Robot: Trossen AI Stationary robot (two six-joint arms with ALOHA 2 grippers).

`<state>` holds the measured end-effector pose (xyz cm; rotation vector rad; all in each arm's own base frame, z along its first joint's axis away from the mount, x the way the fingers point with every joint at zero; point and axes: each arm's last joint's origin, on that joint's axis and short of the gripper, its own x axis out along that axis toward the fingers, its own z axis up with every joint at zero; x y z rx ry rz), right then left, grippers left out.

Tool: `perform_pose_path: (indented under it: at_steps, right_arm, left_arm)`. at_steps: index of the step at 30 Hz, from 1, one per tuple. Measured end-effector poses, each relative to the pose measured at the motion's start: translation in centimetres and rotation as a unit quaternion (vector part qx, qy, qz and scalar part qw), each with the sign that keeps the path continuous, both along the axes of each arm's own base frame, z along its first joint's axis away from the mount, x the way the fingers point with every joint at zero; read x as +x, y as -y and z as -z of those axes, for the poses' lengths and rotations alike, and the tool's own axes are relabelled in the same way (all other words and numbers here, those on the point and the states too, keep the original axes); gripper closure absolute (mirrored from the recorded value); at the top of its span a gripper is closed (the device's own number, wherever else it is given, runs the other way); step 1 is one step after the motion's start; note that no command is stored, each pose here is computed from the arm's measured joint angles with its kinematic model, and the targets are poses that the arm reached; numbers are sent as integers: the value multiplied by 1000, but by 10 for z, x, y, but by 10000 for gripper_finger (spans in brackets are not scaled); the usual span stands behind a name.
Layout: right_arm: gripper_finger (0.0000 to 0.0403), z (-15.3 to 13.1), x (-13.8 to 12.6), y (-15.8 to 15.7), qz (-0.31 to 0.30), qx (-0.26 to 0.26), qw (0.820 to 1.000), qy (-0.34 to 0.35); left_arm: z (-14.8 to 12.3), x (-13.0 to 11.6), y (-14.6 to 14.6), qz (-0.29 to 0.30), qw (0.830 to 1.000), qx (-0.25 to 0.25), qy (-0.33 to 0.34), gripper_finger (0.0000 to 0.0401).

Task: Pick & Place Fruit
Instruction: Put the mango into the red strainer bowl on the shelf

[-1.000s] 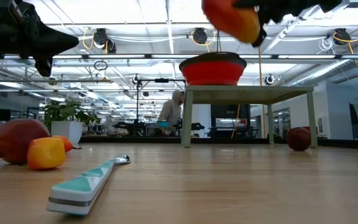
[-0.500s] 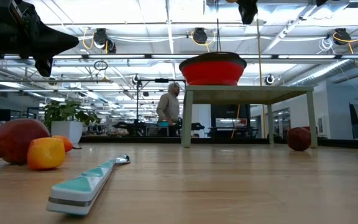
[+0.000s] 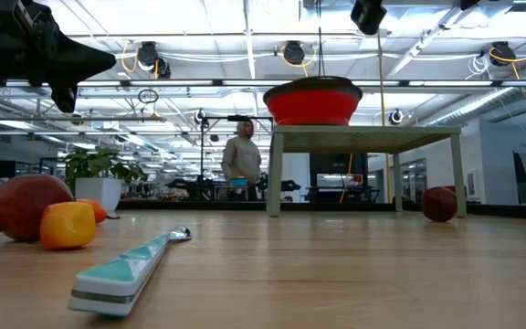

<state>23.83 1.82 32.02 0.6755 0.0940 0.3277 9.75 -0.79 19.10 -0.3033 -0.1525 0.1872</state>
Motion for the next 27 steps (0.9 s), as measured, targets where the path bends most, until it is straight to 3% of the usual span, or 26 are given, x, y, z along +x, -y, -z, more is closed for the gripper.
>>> perform_pose_path:
  at_steps: [6,16,23,27]
  right_arm:
    - [176,-4,0,0,-5,125,992,-23]
    - [175,-10,0,3,32,288,957,-33]
    - [174,-9,0,3,32,303,952,-40]
    - [175,-9,0,3,36,254,966,-28]
  left_arm:
    - [0,0,0,0,1000,0,0,377]
    - [0,0,0,0,1000,0,0,377]
    - [0,0,0,0,1000,0,0,377]
    - [0,0,0,0,1000,0,0,377]
